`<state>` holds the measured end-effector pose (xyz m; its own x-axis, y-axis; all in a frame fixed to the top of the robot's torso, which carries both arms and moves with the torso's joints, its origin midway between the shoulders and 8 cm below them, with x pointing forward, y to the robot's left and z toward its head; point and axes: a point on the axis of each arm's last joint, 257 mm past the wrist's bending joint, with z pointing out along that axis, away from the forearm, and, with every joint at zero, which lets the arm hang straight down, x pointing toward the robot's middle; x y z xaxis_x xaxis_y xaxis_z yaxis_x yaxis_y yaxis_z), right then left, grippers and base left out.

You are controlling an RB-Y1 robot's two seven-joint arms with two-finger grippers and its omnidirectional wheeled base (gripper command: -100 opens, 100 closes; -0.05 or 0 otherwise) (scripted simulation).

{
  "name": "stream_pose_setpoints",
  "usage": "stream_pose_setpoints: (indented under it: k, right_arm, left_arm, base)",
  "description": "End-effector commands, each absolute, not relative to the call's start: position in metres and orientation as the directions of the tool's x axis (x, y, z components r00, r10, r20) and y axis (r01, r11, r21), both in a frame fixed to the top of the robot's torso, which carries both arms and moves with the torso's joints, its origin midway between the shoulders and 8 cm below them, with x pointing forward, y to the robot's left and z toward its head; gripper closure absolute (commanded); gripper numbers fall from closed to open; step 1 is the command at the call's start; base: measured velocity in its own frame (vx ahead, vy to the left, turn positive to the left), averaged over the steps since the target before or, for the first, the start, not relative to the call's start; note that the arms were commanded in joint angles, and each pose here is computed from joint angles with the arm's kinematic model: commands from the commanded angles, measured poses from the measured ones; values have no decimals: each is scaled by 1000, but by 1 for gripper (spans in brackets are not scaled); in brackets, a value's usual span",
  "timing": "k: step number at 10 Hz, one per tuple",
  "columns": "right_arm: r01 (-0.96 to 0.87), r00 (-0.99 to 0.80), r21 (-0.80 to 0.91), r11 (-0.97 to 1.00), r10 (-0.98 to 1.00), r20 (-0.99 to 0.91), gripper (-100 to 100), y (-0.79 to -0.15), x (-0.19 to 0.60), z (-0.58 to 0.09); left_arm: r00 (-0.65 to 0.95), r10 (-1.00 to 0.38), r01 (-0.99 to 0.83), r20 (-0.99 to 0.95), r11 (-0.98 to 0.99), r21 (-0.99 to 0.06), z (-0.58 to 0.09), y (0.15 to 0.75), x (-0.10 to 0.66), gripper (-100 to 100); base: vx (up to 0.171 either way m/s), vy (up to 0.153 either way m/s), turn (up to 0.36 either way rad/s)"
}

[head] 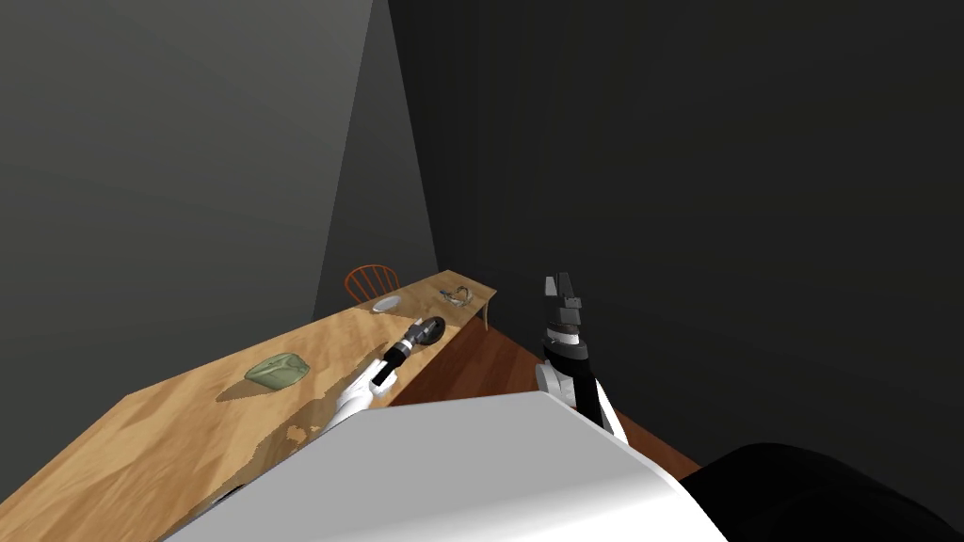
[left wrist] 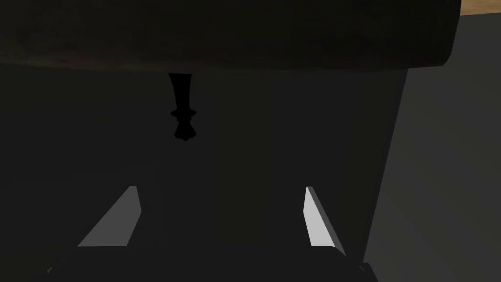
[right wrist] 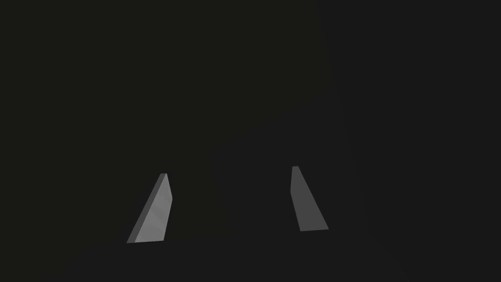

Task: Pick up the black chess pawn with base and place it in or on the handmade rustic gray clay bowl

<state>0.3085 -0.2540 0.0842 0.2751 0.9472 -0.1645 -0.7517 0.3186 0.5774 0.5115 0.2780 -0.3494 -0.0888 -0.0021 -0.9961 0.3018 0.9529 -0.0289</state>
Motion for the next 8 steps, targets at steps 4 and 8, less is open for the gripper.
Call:
stream_pose_setpoints:
  k: [4, 8]
  right_arm:
    - [-752, 275, 577, 319, 947, -164, 0, -254, 309, 84]
    - [-752, 275, 577, 319, 947, -165, 0, -254, 309, 84]
  left_arm:
    - [-78, 0, 277, -997, 961, -22, -331, 289, 517, -100]
    - [-77, 10, 250, -997, 968, -10, -319, 301, 518, -100]
  base:
    - [-21, -3, -42]
    - [-25, -1, -48]
